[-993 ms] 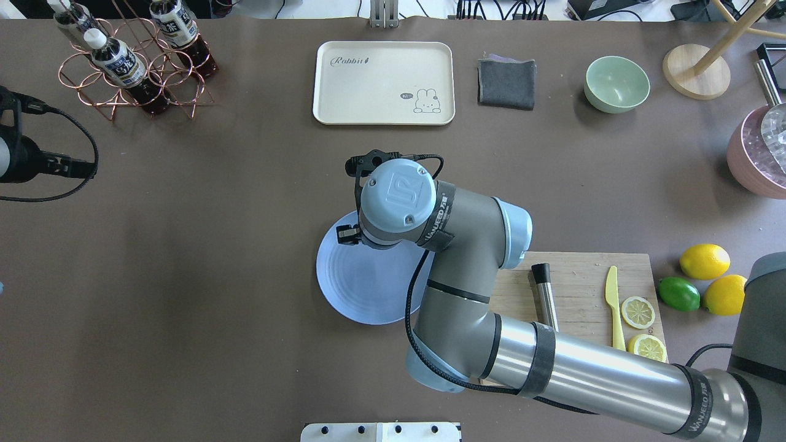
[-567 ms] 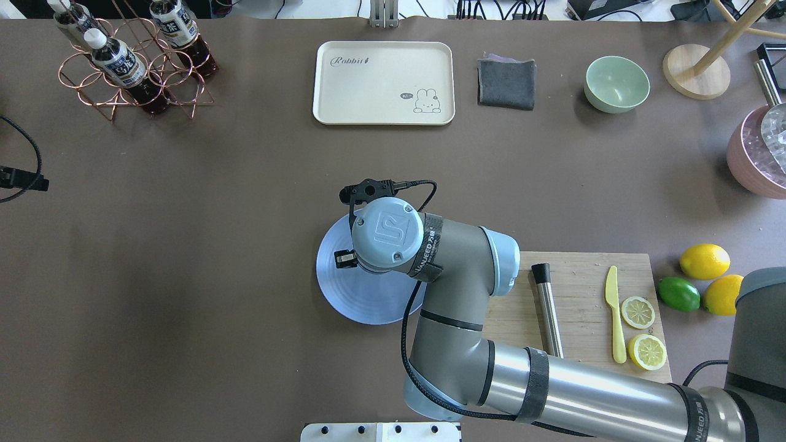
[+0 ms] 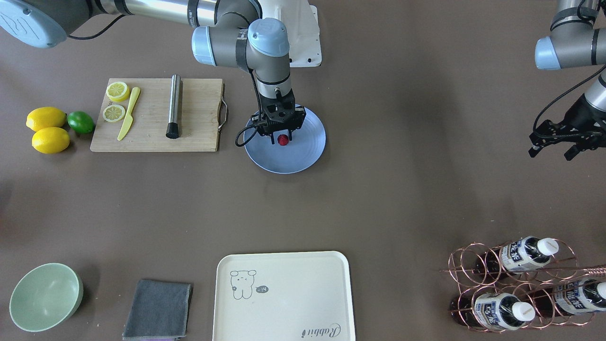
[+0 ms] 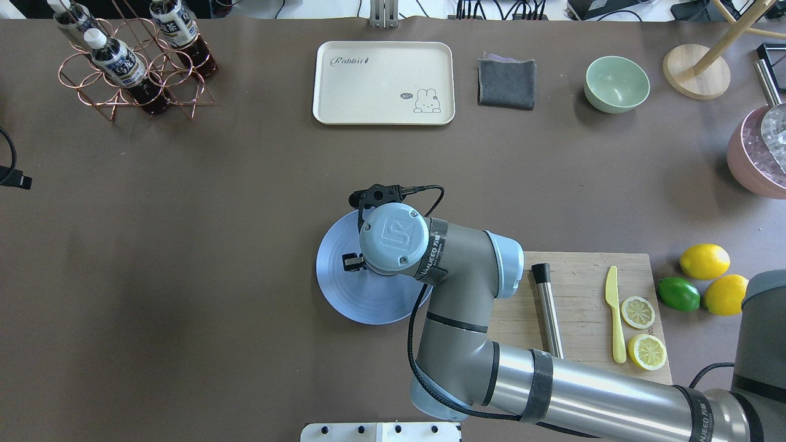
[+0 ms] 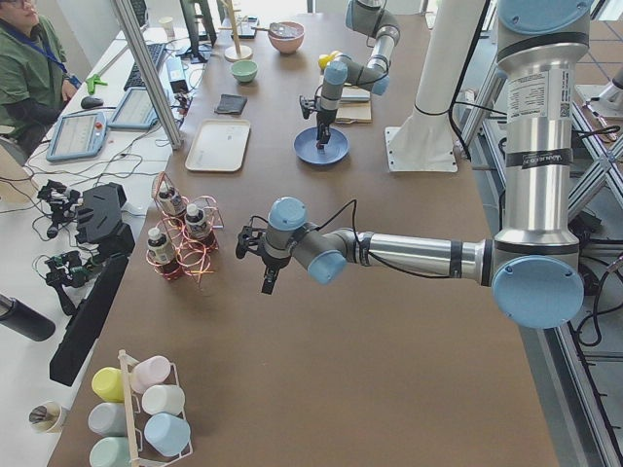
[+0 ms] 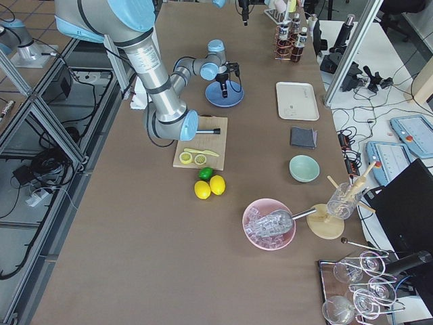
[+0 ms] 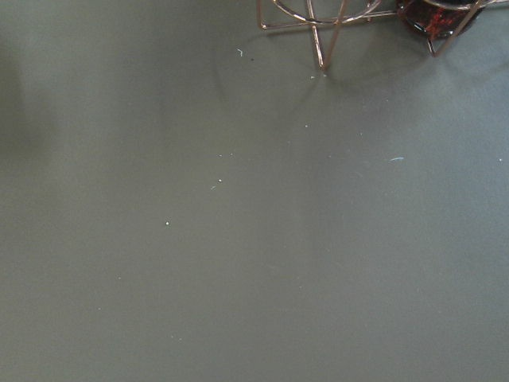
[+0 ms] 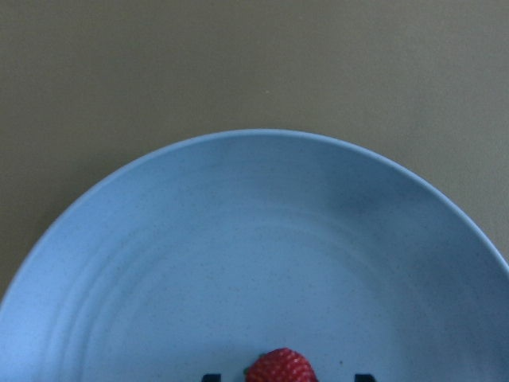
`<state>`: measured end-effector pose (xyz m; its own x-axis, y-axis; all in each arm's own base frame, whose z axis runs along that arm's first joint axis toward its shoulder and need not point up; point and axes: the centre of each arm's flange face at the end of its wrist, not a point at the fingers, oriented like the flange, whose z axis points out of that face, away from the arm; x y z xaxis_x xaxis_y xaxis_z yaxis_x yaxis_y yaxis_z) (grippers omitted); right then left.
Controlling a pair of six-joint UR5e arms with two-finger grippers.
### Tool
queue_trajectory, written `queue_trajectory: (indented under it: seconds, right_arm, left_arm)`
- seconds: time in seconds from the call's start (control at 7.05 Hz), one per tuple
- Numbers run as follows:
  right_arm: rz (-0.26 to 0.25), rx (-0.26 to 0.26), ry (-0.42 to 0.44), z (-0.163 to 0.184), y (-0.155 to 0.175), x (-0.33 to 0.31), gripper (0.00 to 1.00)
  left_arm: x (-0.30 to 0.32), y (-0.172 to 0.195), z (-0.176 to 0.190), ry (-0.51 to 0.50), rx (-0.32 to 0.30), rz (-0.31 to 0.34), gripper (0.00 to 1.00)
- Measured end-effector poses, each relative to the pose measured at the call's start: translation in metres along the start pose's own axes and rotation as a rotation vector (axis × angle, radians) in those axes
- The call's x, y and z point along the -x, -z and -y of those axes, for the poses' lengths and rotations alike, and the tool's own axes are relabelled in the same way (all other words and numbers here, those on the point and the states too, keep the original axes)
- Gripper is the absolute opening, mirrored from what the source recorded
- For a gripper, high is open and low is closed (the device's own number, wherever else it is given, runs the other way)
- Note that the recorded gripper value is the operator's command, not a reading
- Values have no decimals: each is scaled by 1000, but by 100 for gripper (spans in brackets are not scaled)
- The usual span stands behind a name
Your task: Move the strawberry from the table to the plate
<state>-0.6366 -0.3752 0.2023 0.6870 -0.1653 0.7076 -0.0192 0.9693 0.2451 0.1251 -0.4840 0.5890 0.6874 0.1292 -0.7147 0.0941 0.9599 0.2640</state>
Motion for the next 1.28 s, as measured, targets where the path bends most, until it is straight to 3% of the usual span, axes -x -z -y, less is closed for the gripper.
queue_trajectory:
  seconds: [0.28,0.57,0.85,1.28]
  right_arm:
    - [25,2,-42,4,19,0,100]
    - [42,46,-83,33,74,-36,100]
    - [24,81,-54,68,109,-136,100]
    - [-38,136,79,110,125,-339,100]
  left_arm:
    - [4,3,2,0,-2,0,98]
    - [30,19,7,-46,12,25,98]
    - [89,51,11,-114,58,90,98]
    - [163,105,7,-186,101,149,98]
